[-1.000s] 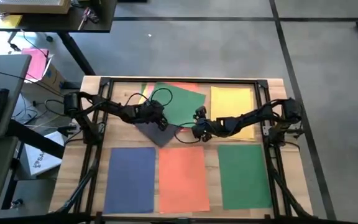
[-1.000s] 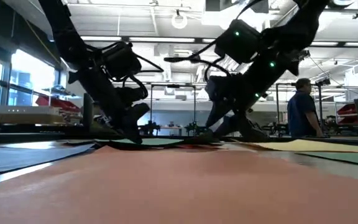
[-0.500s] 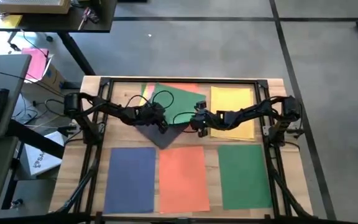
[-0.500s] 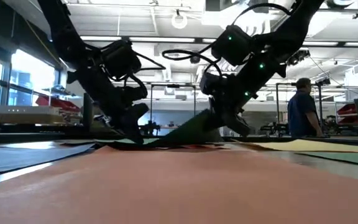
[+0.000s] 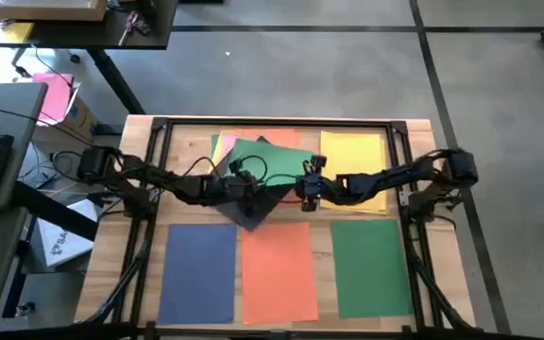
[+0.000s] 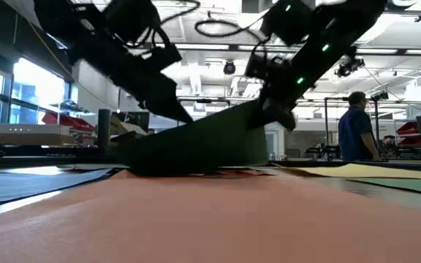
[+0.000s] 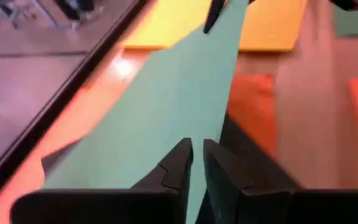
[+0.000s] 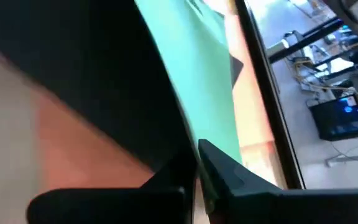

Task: Organize paper
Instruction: Stack green paper on top of the green paper

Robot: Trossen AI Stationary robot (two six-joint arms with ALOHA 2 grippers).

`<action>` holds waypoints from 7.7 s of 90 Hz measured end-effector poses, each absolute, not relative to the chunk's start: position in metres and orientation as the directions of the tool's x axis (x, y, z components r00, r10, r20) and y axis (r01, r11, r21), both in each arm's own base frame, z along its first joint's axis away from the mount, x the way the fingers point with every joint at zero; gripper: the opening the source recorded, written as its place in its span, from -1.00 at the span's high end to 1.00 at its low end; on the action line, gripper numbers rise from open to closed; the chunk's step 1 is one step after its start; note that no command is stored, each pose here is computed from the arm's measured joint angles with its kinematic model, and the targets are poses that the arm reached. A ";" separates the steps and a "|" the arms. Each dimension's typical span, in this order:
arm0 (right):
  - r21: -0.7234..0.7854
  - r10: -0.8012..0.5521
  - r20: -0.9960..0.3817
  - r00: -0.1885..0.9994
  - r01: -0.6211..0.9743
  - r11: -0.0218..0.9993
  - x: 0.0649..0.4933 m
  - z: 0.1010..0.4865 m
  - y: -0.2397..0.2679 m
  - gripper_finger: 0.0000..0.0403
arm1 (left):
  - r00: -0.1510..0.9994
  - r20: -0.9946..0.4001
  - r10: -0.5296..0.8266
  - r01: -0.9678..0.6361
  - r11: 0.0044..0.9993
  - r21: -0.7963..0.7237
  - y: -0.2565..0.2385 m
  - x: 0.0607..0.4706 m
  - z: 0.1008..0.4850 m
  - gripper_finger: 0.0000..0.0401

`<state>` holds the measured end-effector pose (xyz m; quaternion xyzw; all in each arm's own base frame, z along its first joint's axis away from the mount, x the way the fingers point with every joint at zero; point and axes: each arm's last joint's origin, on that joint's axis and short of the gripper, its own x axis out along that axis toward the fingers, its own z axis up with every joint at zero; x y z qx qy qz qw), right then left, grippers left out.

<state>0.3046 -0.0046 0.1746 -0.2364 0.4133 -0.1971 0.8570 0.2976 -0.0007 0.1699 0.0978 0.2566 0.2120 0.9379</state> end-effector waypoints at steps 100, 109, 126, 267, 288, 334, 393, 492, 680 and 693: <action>0.038 0.142 -0.985 -0.099 0.676 0.736 0.218 0.229 0.265 1.00 | 0.884 -0.393 -0.254 0.332 0.932 0.144 -0.153 0.369 0.144 0.99; -0.024 0.129 -0.983 -0.131 0.788 0.615 0.206 0.229 0.271 1.00 | 0.872 -0.376 -0.314 0.395 0.904 0.161 -0.161 0.395 0.140 0.99; -0.015 0.158 -0.981 -0.112 0.859 0.512 0.194 0.229 0.286 1.00 | 0.857 -0.369 -0.359 0.441 0.882 0.167 -0.162 0.435 0.131 1.00; 0.061 0.029 -0.998 0.054 0.912 0.405 0.203 0.199 0.299 1.00 | 0.909 -0.380 -0.170 0.190 0.982 0.015 -0.083 0.488 0.082 1.00; 0.053 0.015 -0.999 0.051 0.943 0.330 0.202 0.199 0.298 1.00 | 0.934 -0.323 -0.153 0.172 0.985 0.029 -0.075 0.498 0.089 1.00; 0.034 -0.048 -0.998 0.052 0.947 0.320 0.202 0.198 0.294 1.00 | 0.878 -0.466 -0.110 0.187 0.975 0.121 -0.086 0.488 0.093 1.00; 0.044 0.039 -0.999 0.034 0.959 0.280 0.215 0.198 0.291 1.00 | 0.909 -0.398 -0.120 0.145 0.989 0.033 -0.078 0.506 0.066 1.00; 0.044 0.006 -0.999 0.050 0.811 0.583 0.224 0.168 0.302 1.00 | 0.899 -0.424 -0.110 0.150 0.987 0.061 -0.086 0.504 0.067 1.00; 0.022 0.001 -1.000 0.028 0.796 0.605 0.216 0.168 0.306 0.99 | 0.894 -0.441 -0.078 0.142 0.983 0.114 -0.094 0.501 0.076 1.00; 0.028 0.005 -1.000 0.031 0.800 0.599 0.217 0.168 0.306 0.84 | 0.895 -0.440 -0.078 0.142 0.983 0.114 -0.094 0.501 0.076 1.00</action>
